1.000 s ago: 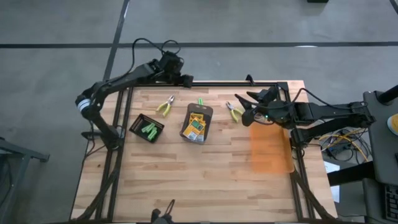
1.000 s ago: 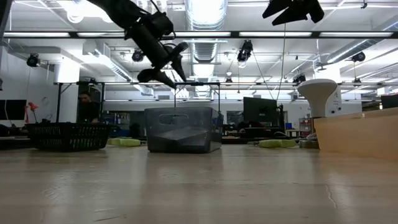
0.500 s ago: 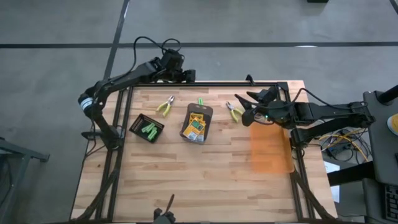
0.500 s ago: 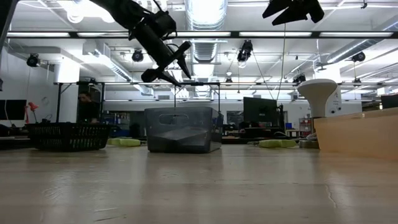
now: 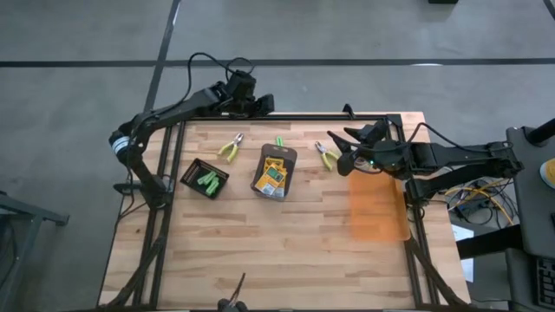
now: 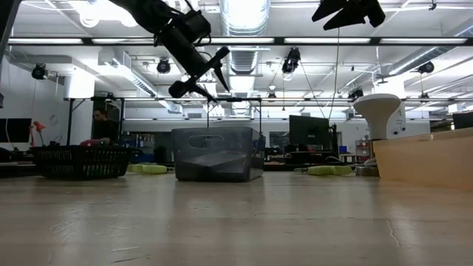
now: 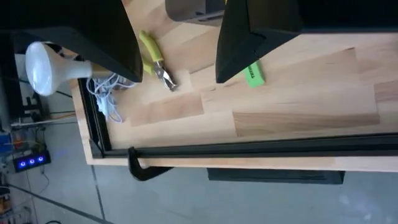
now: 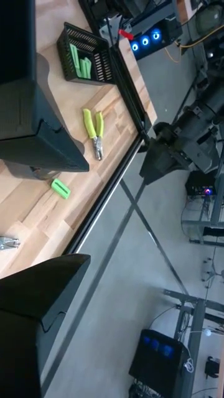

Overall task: Pick & Place School Supplies
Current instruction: Put the light green eraser into the black bin

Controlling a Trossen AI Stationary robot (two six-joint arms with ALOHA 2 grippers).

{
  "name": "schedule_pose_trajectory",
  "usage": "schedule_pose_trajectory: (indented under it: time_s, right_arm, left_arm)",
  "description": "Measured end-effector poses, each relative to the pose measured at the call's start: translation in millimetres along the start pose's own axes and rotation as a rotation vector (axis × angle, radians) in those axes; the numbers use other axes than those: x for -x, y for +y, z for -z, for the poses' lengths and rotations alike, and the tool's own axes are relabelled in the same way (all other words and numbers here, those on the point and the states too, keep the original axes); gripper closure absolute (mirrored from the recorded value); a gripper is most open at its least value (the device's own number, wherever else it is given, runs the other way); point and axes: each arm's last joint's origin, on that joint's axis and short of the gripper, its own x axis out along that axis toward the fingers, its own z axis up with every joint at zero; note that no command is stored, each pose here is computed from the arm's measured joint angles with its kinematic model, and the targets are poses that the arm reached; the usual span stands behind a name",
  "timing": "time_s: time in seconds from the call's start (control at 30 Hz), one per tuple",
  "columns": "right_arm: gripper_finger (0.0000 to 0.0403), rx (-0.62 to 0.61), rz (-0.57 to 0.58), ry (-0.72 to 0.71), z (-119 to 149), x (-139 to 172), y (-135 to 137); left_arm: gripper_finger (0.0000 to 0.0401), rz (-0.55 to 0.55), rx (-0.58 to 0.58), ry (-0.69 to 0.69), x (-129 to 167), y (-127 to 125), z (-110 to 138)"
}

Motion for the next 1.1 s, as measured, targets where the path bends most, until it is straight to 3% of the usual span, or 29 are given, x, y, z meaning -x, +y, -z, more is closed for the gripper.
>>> schedule_pose_trajectory:
  time_s: [0.3, 0.5, 0.73, 1.1]
  right_arm:
    - [0.0179, 0.0, 0.0, 0.0, 0.1, 0.0, 0.0]
    - [0.0179, 0.001, 0.0, 0.001, 0.1, -0.1, 0.0]
    - [0.0179, 0.001, 0.0, 0.0, 0.0, -0.1, 0.0]
    - [0.0179, 0.0, 0.0, 0.0, 0.1, -0.2, 0.0]
  left_arm:
    - [0.0193, 0.009, -0.055, -0.081, 8.3, -29.9, 9.9]
    - [0.0192, -0.143, -0.055, -0.107, 23.9, -40.6, 17.1]
    - [0.0192, -0.113, -0.056, -0.135, 24.3, -46.6, 18.0]
    - [0.0193, -0.219, -0.027, -0.001, -20.8, -43.5, 21.8]
